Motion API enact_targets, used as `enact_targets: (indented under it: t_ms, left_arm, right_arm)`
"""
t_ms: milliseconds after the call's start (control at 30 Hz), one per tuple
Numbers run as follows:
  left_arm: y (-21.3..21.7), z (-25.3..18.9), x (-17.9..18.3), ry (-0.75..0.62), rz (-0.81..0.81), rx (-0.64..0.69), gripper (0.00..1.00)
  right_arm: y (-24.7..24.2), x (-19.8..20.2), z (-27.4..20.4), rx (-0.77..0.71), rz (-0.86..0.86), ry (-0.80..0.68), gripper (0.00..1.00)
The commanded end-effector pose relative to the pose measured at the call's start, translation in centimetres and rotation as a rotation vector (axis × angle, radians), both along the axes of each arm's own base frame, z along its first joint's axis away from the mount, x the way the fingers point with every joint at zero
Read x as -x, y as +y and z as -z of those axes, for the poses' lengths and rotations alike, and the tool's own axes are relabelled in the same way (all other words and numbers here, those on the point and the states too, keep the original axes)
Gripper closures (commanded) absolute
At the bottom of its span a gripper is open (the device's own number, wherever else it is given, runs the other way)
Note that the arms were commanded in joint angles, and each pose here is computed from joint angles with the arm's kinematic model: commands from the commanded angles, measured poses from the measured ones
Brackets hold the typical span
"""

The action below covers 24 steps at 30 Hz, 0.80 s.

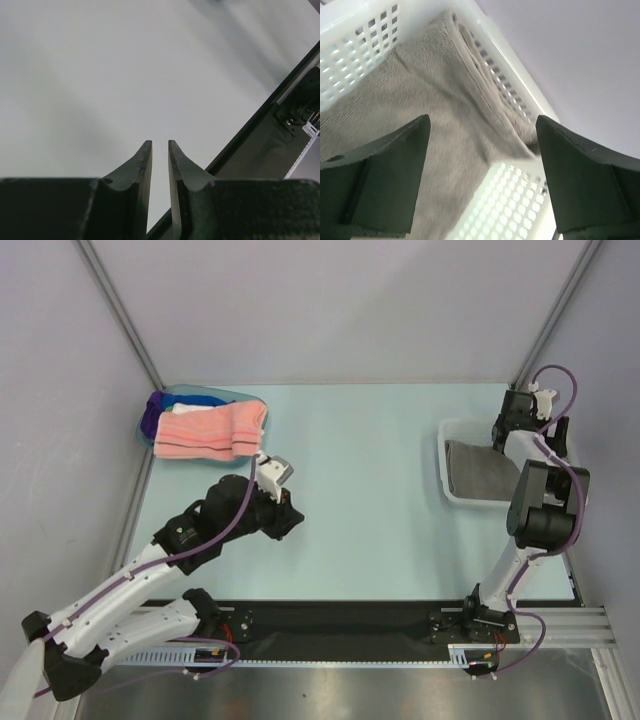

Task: Fold and stack the towels
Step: Neatly place the folded towel into the bin, then grab crumpled towel

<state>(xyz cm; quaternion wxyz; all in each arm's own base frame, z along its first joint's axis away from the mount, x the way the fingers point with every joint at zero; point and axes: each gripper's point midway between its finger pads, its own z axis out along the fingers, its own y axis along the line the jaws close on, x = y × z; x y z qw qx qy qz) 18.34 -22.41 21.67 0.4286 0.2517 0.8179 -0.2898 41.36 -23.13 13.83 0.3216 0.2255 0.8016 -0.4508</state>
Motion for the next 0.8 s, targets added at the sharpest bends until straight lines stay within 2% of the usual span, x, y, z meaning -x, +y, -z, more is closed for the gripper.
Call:
enact_targets:
  t_ms: [0,200,300,367,567,733,767]
  left_arm:
    - [0.1,-1.2,-0.7,-0.046,-0.006,0.043,0.75]
    - [0.3,-1.4,-2.2,-0.041,-0.071,0.045,0.74]
    - [0.5,-2.1,-3.1,-0.052,-0.116,0.047,0.72]
    - [0.8,-2.7,-3.6,-0.059,-0.146,0.048,0.71]
    - [3.5,-3.1,-7.8,-0.087,-0.387,-0.008,0.63]
    - [8.4,-3.5,-14.0,-0.072,-0.693,0.005,0.53]
    - [9.0,-2.4,-15.5,-0.042,-0.742,-0.011,0.53]
  right_arm:
    - [1.0,0.2,-7.0,-0.077,0.033,-0.251,0.09]
    - [7.9,0.4,-13.5,-0.252,-0.094,-0.481,0.05]
    - [14.6,0.8,-14.9,-0.331,-0.260,-0.535,0.02]
    - [20.1,0.9,-14.5,-0.403,-0.392,-0.527,0.02]
    - [33.4,3.0,-12.1,-0.613,-0.704,-0.503,0.00]
    - [40.2,3.5,-9.0,-0.684,-0.866,-0.430,0.00]
    - [41.2,3.5,-7.9,-0.697,-0.883,-0.399,0.00]
